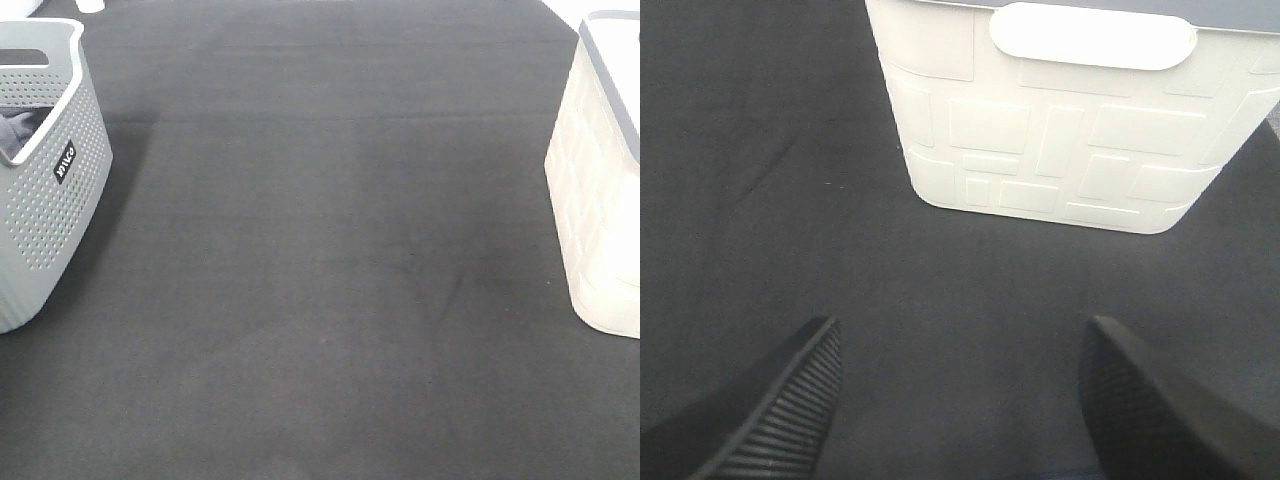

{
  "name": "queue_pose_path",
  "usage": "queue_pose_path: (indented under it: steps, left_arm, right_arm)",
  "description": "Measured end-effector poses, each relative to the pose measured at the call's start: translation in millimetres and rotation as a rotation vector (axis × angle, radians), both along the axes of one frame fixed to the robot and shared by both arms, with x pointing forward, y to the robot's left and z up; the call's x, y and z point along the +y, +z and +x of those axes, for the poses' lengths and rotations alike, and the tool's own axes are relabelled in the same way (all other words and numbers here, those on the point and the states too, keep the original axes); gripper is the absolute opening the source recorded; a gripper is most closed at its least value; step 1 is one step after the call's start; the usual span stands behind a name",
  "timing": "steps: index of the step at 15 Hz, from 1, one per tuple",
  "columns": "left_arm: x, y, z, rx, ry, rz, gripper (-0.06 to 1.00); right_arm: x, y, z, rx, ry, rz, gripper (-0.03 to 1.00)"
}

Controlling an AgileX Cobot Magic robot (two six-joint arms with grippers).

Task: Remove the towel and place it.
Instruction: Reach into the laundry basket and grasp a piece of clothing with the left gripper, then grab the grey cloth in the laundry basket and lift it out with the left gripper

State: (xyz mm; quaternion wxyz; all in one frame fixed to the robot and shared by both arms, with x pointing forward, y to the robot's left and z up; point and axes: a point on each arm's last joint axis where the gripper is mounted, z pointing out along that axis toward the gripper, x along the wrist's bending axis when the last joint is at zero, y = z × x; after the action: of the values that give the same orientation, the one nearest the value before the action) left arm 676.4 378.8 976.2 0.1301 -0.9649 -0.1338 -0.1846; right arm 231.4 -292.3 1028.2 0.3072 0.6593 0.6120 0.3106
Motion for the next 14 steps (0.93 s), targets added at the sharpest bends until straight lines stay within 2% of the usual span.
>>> queue_pose_path:
  steps: [2, 3, 4, 5, 7, 10, 12, 14]
  left_arm:
    - [0.1, -3.7, 0.3, 0.012, 0.001, -0.001, 0.77]
    - [0.2, -4.3, -0.2, 0.018, 0.003, -0.001, 0.63]
    - [0.2, -4.4, -0.6, 0.023, 0.006, -0.001, 0.44]
    - [0.2, -4.4, -0.8, 0.023, 0.011, -0.003, 0.36]
    - [0.3, -4.5, -1.1, 0.018, 0.039, -0.012, 0.01]
    - [0.3, -4.6, -1.4, 0.014, 0.06, -0.019, 0.0]
    - [0.3, -4.7, -1.6, -0.002, 0.115, -0.037, 0.0]
    - [0.1, -4.8, -1.8, -0.061, 0.3, -0.102, 0.0]
  right_arm:
    - [0.0, 0.0, 0.0, 0.0, 0.0, 0.0, 0.62]
    - [0.0, 0.0, 0.0, 0.0, 0.0, 0.0, 0.62]
    - [0.0, 0.0, 0.0, 0.0, 0.0, 0.0, 0.62]
    - [0.0, 0.0, 0.0, 0.0, 0.0, 0.0, 0.62]
    - [0.0, 0.0, 0.0, 0.0, 0.0, 0.0, 0.62]
    - [0.0, 0.0, 0.0, 0.0, 0.0, 0.0, 0.62]
    - [0.0, 0.0, 0.0, 0.0, 0.0, 0.0, 0.62]
    - [0.0, 0.0, 0.0, 0.0, 0.0, 0.0, 0.62]
